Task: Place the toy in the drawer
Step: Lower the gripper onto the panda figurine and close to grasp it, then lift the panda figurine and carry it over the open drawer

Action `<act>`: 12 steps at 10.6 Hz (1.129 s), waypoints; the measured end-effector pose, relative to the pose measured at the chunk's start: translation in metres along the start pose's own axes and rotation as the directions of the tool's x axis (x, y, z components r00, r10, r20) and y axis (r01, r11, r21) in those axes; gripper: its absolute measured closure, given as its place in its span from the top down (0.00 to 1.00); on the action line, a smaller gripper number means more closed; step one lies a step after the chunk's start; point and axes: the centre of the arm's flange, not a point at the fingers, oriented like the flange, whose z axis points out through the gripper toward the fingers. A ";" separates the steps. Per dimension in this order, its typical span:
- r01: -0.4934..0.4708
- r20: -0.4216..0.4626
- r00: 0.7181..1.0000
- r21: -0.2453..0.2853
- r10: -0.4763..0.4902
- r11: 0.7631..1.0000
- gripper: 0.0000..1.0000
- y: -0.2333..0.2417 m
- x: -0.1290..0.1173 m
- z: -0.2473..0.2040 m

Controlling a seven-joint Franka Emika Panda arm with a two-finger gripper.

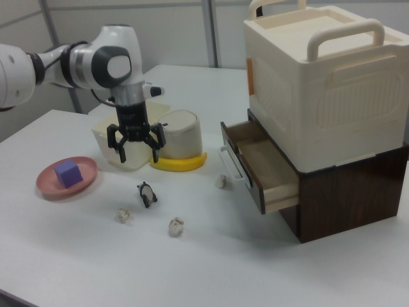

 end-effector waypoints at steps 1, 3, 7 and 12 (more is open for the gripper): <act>0.051 -0.013 0.999 -0.008 -0.051 0.999 0.99 -0.006 0.010 0.014; 0.126 -0.019 0.992 -0.034 -0.127 0.991 0.94 -0.023 0.032 0.057; 0.187 0.020 0.982 -0.062 -0.186 0.980 0.57 -0.044 0.057 0.107; 0.218 0.034 0.976 -0.111 -0.216 0.969 0.52 -0.047 0.068 0.131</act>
